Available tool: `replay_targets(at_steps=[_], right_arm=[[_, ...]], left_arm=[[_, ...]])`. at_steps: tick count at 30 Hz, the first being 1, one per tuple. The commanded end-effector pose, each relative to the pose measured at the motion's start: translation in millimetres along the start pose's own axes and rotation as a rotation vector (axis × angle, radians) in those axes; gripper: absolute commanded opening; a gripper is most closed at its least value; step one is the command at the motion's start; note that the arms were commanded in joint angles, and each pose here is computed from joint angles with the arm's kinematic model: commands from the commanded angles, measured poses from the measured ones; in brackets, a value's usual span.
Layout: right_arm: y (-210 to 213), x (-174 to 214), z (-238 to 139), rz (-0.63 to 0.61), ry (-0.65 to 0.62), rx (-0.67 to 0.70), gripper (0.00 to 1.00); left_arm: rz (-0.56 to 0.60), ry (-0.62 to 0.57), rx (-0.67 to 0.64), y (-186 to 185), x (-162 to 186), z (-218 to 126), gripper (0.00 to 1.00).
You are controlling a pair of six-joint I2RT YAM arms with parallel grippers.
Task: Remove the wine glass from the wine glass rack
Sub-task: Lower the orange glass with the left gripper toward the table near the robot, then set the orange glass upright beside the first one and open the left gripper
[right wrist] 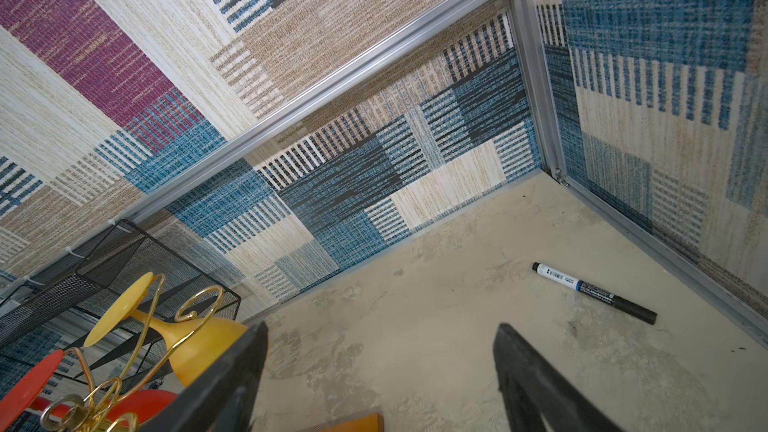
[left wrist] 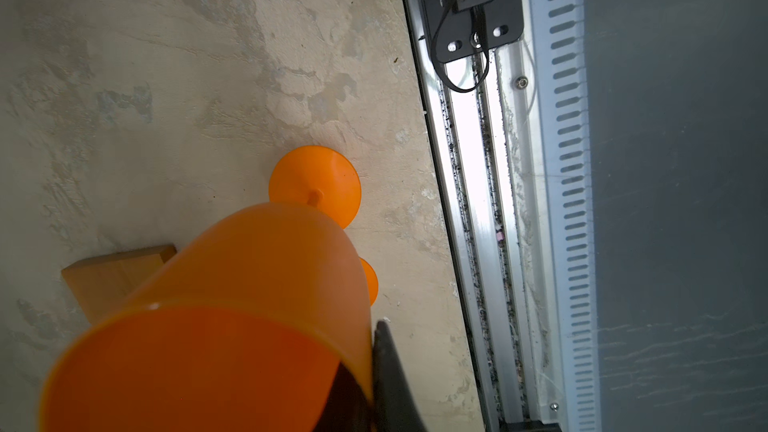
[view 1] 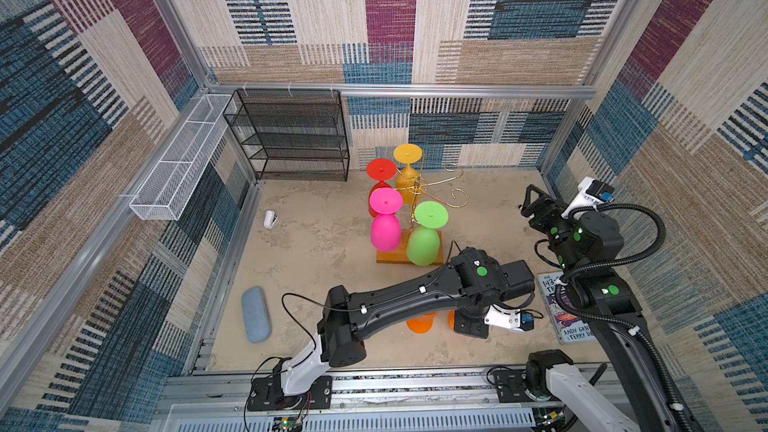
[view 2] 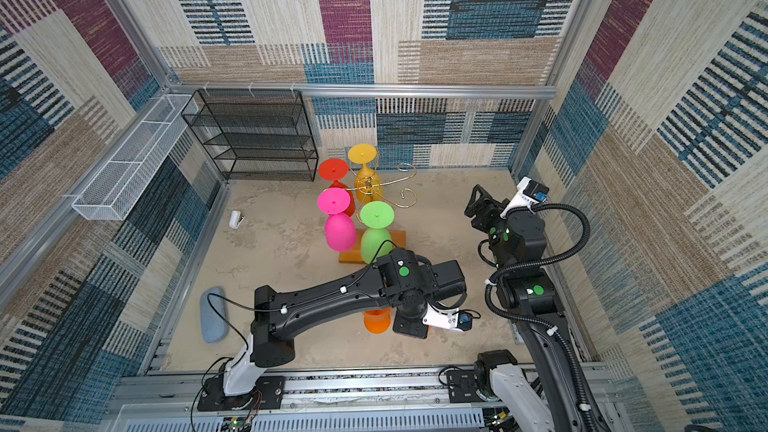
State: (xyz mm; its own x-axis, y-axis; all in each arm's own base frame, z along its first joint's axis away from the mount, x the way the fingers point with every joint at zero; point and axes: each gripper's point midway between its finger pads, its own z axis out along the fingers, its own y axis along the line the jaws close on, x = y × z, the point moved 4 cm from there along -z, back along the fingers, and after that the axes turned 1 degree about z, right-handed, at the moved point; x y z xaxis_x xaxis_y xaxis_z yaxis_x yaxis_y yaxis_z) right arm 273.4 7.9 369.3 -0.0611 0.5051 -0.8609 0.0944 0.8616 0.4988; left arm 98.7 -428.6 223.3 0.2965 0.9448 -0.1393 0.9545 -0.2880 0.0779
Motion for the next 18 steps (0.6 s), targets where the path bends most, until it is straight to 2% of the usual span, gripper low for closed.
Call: replay_targets(at_steps=[1, 18], right_arm=[[2.2, -0.4, 0.6, 0.009, -0.003, -0.027, 0.86], [0.7, 0.8, 1.3, 0.012, 0.005, -0.038, 0.86]], left_arm=[[0.018, 0.069, 0.000, 3.6, 9.3, 5.8, 0.00], [-0.055, 0.081, 0.027, 32.3, 17.8, 25.6, 0.00]])
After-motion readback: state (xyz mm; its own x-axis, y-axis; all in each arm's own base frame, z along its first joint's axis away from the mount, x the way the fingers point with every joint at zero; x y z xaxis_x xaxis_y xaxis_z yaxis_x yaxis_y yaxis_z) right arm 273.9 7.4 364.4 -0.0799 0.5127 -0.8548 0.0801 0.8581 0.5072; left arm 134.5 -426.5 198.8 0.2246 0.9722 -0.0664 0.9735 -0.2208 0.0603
